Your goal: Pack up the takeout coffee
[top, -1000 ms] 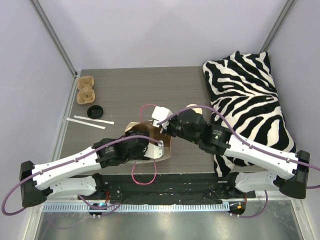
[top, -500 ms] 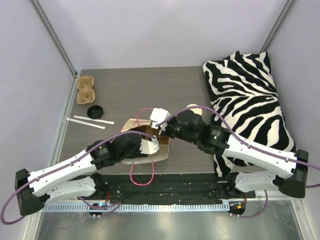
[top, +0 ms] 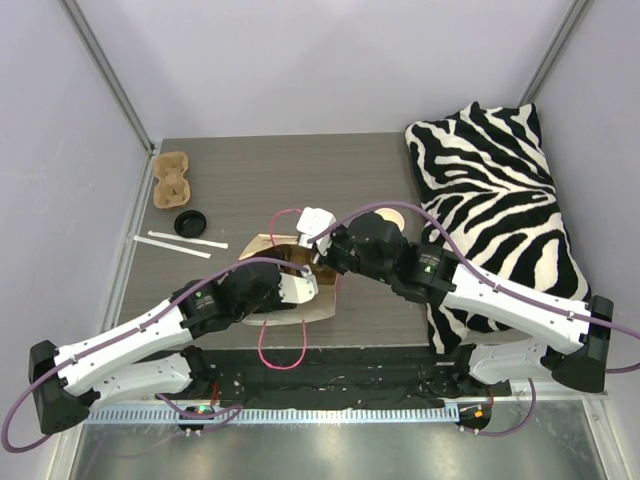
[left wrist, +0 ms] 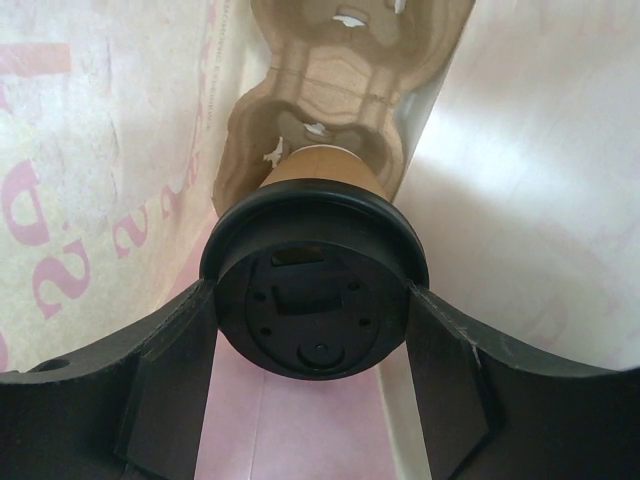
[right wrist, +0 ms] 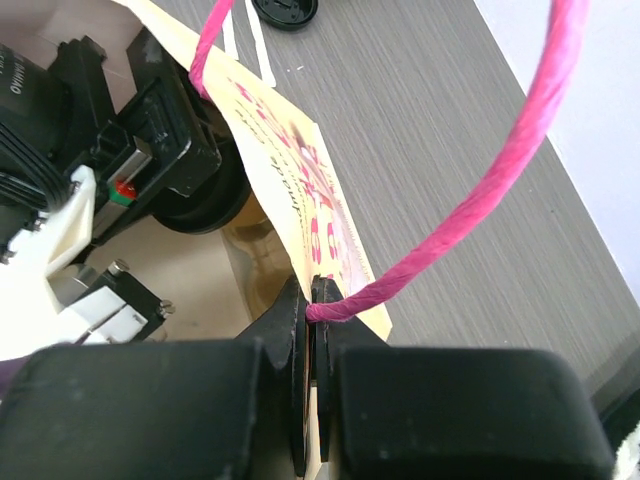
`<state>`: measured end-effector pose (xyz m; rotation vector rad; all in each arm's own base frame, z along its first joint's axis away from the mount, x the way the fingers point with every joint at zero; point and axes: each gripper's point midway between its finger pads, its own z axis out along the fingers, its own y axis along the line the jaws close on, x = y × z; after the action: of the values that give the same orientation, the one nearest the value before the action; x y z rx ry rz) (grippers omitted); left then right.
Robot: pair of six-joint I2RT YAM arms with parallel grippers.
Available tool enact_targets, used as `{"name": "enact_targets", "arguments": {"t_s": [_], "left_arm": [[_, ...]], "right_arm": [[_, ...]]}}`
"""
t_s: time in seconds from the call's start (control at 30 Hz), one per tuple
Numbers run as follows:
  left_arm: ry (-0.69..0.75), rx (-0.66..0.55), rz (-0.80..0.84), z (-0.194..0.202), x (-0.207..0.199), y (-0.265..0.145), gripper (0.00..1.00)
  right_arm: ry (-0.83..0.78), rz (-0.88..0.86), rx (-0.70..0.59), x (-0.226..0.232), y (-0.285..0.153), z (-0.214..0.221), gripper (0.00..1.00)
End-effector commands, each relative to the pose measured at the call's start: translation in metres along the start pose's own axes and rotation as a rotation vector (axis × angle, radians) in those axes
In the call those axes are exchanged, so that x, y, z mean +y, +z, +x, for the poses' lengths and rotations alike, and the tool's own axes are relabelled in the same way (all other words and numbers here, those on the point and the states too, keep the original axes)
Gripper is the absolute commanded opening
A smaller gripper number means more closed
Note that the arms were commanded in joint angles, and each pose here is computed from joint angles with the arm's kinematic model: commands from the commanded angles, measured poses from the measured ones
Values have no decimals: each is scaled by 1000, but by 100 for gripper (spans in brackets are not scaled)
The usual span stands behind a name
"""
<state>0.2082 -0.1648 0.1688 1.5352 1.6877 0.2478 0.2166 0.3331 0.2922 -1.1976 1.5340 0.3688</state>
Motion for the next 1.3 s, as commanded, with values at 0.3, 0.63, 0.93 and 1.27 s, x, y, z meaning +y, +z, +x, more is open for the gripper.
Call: {"name": "enact_targets", "arguments": {"t_s": [0.3, 0.63, 0.93, 1.27], "left_arm": [[52, -40, -94, -19, 23, 12, 0], [48, -31, -65, -13, 9, 25, 0], [29, -31, 51, -9, -7, 32, 0], [20, 5, 179, 0, -12, 46, 0]], "right_arm": [[155, -16, -72, -9, -9, -30, 1], [161, -57, -69, -4, -8, -22, 1], [188, -119, -77, 0, -6, -19, 1], [245, -205, -80, -8, 2, -11, 1]]}}
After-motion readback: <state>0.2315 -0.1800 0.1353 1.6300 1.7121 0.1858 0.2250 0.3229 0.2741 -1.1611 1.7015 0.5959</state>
